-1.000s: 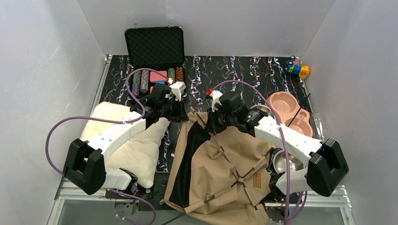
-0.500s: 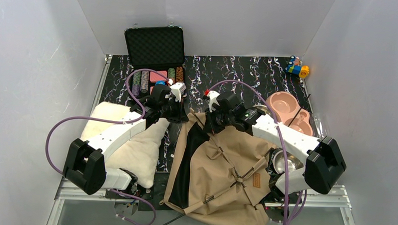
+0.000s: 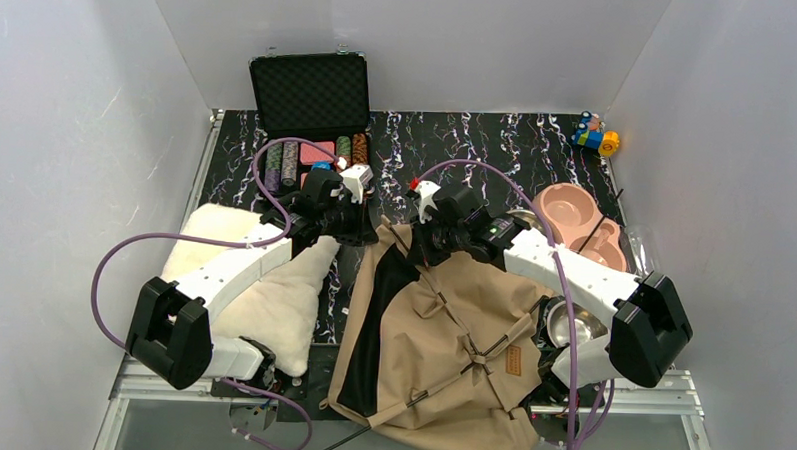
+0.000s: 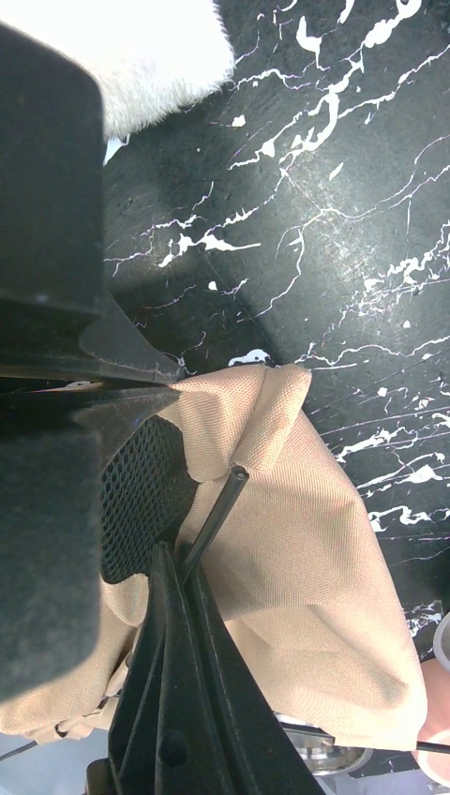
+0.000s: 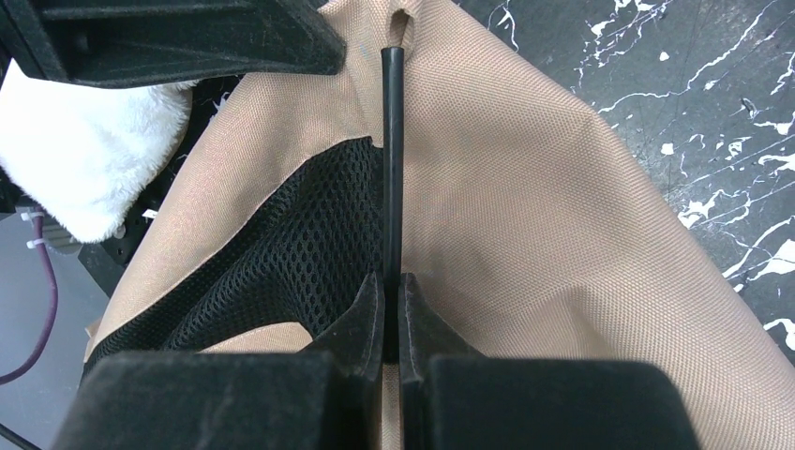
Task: Set up the pet tent
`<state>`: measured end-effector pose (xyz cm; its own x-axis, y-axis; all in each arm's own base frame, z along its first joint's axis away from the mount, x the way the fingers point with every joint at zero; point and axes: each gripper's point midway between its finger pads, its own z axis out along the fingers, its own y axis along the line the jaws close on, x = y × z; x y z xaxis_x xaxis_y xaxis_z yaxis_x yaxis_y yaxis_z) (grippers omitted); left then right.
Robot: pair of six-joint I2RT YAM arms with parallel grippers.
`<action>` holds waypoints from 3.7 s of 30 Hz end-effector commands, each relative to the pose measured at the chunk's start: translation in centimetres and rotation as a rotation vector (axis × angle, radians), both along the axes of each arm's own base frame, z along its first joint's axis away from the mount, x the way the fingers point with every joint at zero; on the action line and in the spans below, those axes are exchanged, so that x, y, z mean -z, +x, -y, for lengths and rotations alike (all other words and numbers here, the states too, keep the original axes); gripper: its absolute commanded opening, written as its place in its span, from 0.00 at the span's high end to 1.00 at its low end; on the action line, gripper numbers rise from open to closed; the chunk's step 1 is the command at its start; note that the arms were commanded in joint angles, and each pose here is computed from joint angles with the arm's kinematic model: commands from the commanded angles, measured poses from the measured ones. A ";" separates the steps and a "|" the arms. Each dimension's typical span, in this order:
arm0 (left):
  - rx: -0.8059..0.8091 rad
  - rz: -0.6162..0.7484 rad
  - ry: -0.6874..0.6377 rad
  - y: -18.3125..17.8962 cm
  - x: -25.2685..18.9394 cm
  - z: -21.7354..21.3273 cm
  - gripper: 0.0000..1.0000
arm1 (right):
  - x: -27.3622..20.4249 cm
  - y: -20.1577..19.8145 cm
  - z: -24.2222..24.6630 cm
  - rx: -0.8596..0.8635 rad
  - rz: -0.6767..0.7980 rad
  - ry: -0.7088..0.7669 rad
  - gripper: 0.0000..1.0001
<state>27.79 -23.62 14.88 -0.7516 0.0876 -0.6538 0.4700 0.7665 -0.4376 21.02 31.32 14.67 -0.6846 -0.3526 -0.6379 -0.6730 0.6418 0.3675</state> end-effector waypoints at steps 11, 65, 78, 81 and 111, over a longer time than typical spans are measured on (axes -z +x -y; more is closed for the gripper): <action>0.007 0.067 -0.034 0.3 -1.7 0.0 1.00 | -1.5 0.4 -0.9 0.004 0.012 0.023 0.99; -0.079 0.003 0.110 2.6 0.9 -3.0 1.00 | -2.3 -8.5 7.9 0.084 -0.170 -0.086 0.35; -0.128 -0.031 0.139 3.3 2.0 -4.1 1.00 | 2.2 -17.5 13.4 0.174 -0.442 -0.145 0.40; -0.135 -0.035 0.145 3.4 2.2 -4.3 1.00 | 2.7 -18.6 14.2 0.182 -0.475 -0.169 0.47; -0.057 -0.024 0.095 3.0 1.5 -3.1 1.00 | 4.9 -18.2 13.9 0.320 -0.331 -0.340 0.90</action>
<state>29.83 -19.52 10.79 -0.8213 0.0961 -0.5624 0.3466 0.8671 -0.3579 1.08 16.25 7.82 -0.9356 -0.3113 -0.1663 -0.3454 0.9044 0.2506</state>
